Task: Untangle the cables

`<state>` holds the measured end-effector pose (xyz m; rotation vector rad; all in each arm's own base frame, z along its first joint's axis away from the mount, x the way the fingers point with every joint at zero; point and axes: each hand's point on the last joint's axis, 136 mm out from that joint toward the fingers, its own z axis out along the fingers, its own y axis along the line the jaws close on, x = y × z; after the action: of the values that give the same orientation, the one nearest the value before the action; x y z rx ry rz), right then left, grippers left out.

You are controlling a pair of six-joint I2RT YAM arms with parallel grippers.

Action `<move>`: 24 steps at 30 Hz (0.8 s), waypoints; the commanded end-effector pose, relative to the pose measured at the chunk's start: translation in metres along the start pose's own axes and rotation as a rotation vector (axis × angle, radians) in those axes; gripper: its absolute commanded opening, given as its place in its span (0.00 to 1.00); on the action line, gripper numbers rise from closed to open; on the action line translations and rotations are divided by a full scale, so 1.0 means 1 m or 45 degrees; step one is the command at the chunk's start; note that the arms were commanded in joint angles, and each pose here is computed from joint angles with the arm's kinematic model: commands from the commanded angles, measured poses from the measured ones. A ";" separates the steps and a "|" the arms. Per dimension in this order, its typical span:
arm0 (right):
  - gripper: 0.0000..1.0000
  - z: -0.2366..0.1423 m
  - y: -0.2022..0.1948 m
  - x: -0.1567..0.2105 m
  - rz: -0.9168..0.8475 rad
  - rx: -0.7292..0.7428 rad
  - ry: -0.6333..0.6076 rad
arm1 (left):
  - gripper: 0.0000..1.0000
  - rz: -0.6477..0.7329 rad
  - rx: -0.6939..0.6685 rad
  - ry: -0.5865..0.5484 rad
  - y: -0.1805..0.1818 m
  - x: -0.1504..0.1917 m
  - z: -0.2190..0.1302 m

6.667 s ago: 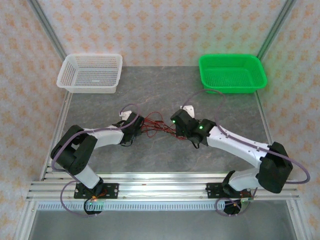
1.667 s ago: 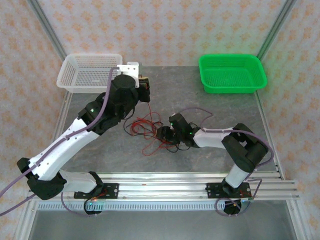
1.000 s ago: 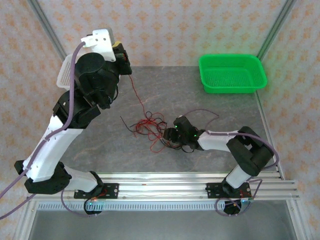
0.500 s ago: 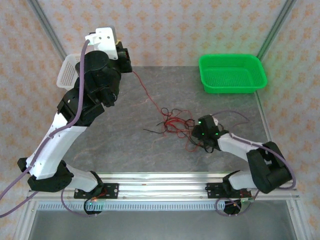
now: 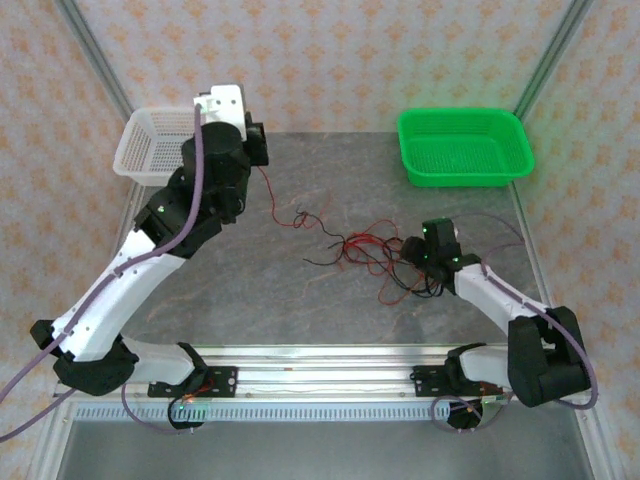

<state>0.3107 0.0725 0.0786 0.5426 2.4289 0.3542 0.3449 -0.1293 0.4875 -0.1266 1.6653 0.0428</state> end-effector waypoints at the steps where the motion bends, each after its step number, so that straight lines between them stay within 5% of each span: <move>1: 0.70 -0.034 0.051 -0.015 -0.129 -0.220 -0.028 | 0.00 -0.084 0.058 0.053 -0.007 0.034 0.009; 11: 0.79 -0.079 0.147 0.019 -0.273 -0.573 0.049 | 0.00 -0.148 0.077 0.234 -0.013 0.127 0.028; 24: 0.73 0.031 0.202 0.033 -0.362 -0.388 0.157 | 0.00 -0.184 0.079 0.243 -0.004 0.128 0.018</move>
<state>0.3407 0.2605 0.1103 0.0477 2.5067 0.6982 0.3551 -0.1442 0.3459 -0.1761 1.8727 -0.0956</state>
